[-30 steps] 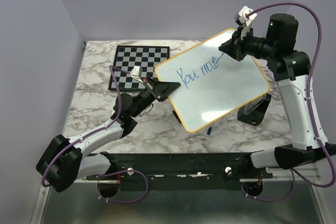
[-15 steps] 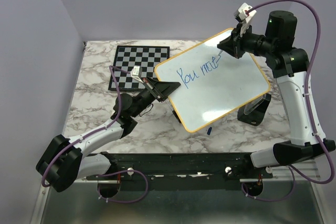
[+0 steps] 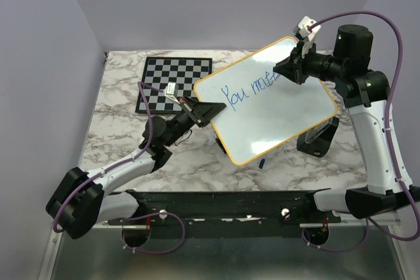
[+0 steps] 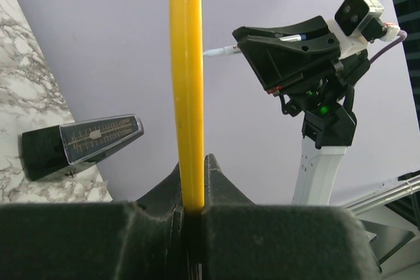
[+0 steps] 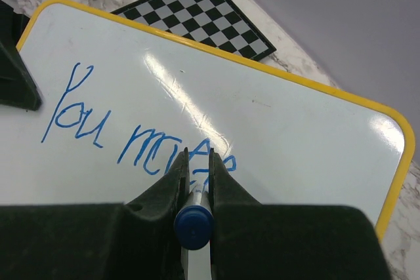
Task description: Write a sentence on the whiteboard
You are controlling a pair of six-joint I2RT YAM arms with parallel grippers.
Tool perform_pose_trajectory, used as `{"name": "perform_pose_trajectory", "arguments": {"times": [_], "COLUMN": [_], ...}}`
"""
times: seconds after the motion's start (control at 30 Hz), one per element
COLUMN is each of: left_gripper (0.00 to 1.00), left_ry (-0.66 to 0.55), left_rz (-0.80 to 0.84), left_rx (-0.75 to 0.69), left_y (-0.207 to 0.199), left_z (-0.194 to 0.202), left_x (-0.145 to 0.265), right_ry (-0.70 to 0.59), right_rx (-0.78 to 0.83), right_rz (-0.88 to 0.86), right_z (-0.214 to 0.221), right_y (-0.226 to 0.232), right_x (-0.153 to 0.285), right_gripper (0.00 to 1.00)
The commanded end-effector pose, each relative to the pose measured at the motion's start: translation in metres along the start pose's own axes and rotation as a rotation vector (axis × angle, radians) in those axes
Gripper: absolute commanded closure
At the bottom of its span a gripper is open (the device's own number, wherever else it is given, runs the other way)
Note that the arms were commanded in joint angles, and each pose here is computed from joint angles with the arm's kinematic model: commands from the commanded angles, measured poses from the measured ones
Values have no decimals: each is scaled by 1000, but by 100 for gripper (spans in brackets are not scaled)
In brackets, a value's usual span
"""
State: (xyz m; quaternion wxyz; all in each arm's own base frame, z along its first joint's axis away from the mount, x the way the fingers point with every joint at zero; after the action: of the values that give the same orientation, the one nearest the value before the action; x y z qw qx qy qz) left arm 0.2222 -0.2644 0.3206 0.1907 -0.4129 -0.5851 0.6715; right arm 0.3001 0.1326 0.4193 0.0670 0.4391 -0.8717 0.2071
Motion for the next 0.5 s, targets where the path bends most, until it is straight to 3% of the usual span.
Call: {"name": "perform_pose_trajectory", "arguments": {"times": [0.0,0.3,0.47], "left_gripper": [100,100,100], "left_ry": [16,14,14], "left_rz": [342,342,341], "left_rx": [-5,-5,-6], "left_y": [-84,-84,-83], "left_z": [4,4,4], "left_x": [7,8,8], "right_ry": [46,-19,14], "right_rx": [-6,16,7], "right_rz": [12,73,76], "right_z": [11,-19,-8], "right_y": [5,-14,-18], "right_x": [8,11,4], "right_gripper": [100,99,99]}}
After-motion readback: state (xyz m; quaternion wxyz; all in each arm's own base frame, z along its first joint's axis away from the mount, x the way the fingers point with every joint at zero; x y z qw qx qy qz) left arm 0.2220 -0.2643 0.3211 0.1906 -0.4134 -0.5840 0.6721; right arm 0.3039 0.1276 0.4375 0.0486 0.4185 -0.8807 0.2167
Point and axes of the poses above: each gripper's point midway between its finger pads, its own x axis back along the fingers, its own y axis along the line the jaws close on, z = x × y, the point moved 4 cm from there along x, back along the fingers, and after that the axes turned 11 degrees about x, right-handed, at the moved point
